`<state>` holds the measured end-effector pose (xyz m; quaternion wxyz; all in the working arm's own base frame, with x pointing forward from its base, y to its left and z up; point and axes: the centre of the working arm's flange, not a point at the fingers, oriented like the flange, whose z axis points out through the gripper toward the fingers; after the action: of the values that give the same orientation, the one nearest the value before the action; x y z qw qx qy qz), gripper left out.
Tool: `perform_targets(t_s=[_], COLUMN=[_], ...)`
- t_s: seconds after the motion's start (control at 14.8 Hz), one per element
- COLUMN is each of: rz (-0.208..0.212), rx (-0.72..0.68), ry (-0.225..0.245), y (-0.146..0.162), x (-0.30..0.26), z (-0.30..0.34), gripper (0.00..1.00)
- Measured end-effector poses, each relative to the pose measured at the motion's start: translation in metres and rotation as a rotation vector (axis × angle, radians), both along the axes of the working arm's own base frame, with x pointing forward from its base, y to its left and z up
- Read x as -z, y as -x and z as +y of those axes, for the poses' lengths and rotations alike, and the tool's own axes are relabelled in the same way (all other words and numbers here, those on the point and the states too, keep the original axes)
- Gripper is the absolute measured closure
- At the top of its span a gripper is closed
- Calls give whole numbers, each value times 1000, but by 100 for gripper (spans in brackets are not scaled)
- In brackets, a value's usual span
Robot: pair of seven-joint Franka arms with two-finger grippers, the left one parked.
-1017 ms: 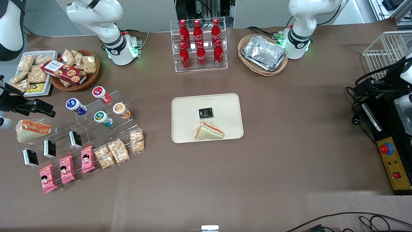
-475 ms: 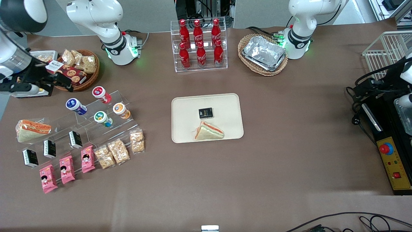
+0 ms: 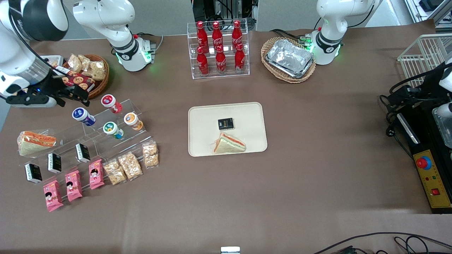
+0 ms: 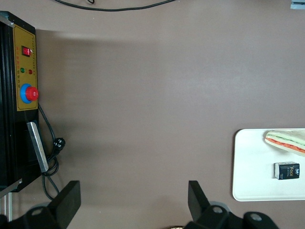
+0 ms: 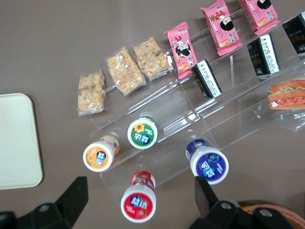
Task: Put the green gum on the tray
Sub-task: 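Move the right gripper down toward the green-lidded bottle in the rack, then close the right gripper around the green-lidded bottle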
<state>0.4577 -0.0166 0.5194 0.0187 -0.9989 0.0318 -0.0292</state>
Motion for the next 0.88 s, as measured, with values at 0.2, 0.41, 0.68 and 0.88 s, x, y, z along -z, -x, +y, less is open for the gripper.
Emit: perform_targets(t_s=[0.2,0.41,0.68,0.88], rz=[-18,-21,-22,-18], rx=[-11,-11,-7,-16], ry=[8,14,20,22], y=[-9,-13,-21,-24], x=[44,103,162,181], z=[8,11,11,15], gripper=[0,0,0,0])
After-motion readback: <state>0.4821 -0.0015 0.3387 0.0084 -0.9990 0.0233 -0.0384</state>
